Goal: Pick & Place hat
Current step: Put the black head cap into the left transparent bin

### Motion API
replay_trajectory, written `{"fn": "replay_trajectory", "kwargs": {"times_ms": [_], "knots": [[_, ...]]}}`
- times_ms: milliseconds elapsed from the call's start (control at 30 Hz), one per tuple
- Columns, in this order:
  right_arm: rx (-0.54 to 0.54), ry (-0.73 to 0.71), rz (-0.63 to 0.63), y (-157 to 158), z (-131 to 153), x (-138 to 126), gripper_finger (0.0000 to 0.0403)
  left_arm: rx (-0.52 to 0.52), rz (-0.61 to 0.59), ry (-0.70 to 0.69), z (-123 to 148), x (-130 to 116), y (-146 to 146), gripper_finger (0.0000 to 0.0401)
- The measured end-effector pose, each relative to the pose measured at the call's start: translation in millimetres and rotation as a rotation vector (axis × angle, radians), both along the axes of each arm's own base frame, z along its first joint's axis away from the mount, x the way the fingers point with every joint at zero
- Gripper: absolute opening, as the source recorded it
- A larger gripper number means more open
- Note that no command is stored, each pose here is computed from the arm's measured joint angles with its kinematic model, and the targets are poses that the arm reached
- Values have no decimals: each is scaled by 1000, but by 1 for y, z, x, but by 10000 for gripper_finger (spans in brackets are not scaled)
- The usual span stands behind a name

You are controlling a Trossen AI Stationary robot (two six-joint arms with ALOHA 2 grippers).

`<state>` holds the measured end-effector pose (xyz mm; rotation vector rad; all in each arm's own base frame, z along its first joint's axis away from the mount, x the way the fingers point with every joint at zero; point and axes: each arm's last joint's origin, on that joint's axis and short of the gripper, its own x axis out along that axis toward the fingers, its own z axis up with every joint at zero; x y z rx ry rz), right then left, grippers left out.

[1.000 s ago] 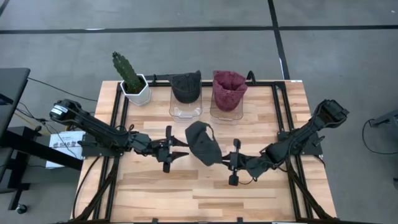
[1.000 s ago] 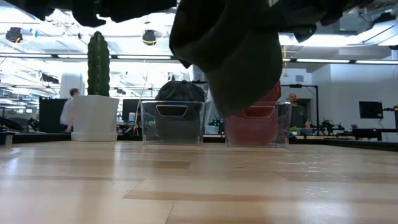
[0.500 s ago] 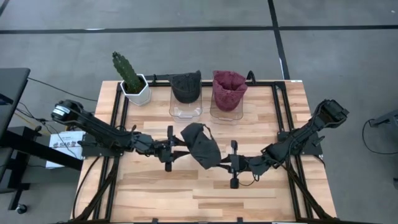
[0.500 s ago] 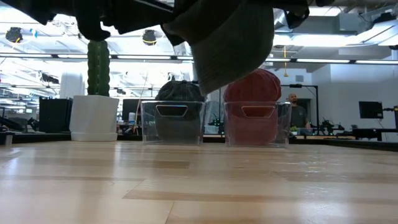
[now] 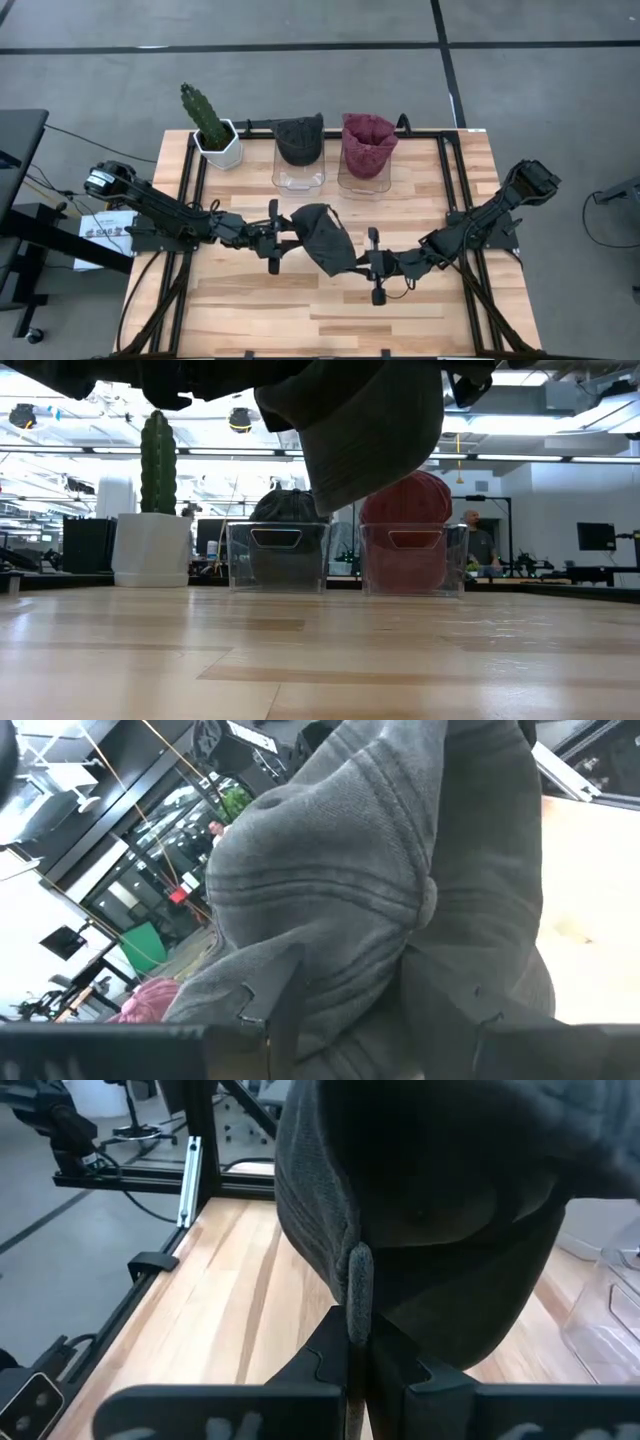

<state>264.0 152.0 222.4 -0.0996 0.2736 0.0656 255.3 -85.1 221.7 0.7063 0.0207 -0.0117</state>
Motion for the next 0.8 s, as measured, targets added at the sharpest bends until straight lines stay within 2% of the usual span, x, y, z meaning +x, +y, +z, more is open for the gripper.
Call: {"fn": "replay_trajectory", "kwargs": {"times_ms": [200, 300, 400, 433, 633, 733, 800], "knots": [[2, 10, 20, 0, -1, 0, 1, -112, -1, -55, 6, 0, 0, 138], [-8, 26, 21, 0, -2, -1, 1, -141, -8, -67, 7, 0, 0, 90], [-24, 51, 20, -1, -5, -1, 1, -169, -44, -68, 8, 0, -1, 21], [-29, 60, 20, -1, -6, -2, 1, -181, -65, -68, 8, 0, -2, 14], [-75, 91, -29, -6, -10, -1, 1, -282, -287, -29, 13, 2, -9, 10], [-106, 100, -45, -9, -11, -1, 1, -348, -384, 49, 15, 4, -13, 11], [-117, 100, -41, -9, -11, -1, 1, -389, -408, 106, 15, 6, -15, 11]]}}
